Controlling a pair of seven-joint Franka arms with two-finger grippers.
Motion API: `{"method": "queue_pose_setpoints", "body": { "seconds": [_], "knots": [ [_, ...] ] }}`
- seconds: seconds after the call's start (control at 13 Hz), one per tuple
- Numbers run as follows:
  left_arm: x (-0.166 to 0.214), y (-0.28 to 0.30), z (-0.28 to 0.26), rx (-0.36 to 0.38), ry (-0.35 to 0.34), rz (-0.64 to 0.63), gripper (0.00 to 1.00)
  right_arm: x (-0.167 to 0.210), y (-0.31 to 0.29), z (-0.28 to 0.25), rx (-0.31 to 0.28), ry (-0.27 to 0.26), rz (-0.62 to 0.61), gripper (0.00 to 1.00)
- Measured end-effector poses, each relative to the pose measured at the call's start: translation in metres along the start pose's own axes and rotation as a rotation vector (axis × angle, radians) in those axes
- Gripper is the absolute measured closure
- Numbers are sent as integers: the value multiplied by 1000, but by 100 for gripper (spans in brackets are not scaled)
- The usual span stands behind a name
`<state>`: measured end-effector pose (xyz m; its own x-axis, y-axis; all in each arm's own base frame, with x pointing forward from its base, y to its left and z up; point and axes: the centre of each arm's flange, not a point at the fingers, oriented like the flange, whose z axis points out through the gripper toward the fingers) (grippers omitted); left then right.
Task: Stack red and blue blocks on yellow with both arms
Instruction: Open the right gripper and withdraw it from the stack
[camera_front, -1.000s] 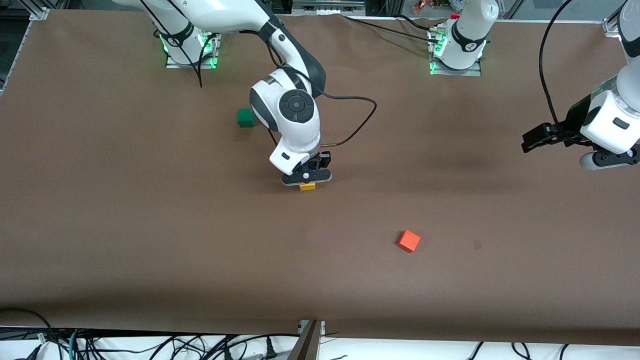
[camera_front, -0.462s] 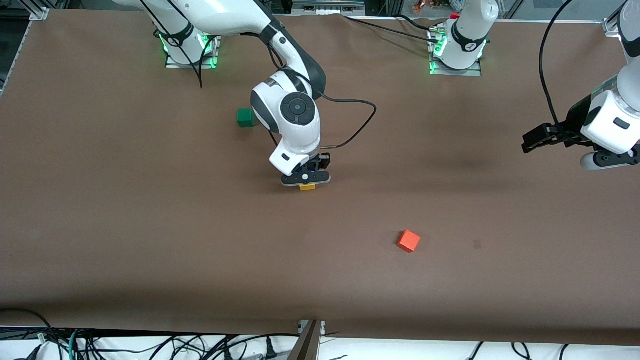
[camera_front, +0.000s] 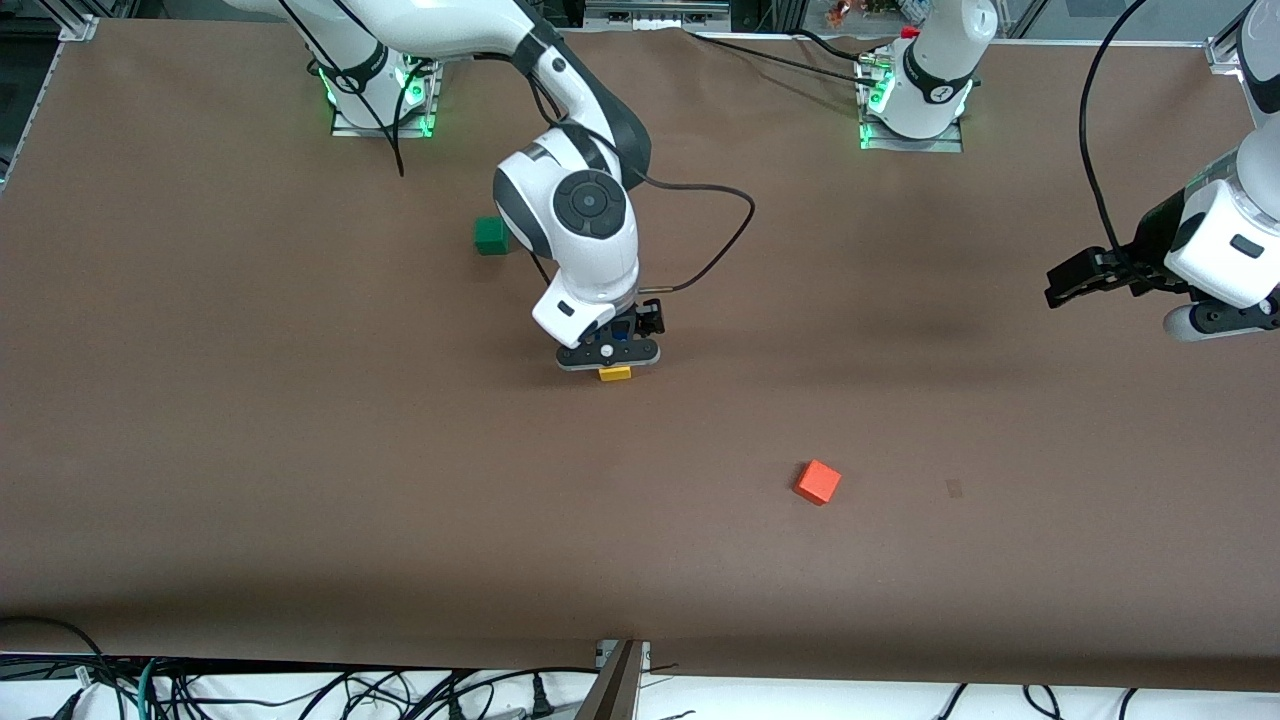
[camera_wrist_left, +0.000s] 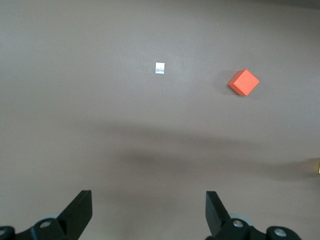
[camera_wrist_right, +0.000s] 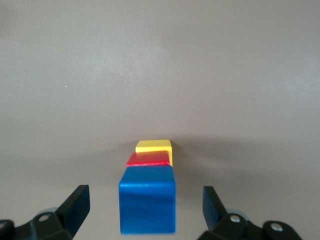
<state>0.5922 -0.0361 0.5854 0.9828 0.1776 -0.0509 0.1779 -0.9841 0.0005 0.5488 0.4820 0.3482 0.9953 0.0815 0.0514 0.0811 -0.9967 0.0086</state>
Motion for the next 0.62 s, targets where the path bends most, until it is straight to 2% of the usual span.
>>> {"method": "queue_pose_setpoints", "body": {
  "seconds": [0.31, 0.62],
  "knots": [
    [0, 1, 0, 0, 0, 34, 0, 1, 32, -89, -5, 3, 39, 0],
    [0, 1, 0, 0, 1, 38, 0, -4, 94, -161, 21, -68, 136, 0]
  ]
}}
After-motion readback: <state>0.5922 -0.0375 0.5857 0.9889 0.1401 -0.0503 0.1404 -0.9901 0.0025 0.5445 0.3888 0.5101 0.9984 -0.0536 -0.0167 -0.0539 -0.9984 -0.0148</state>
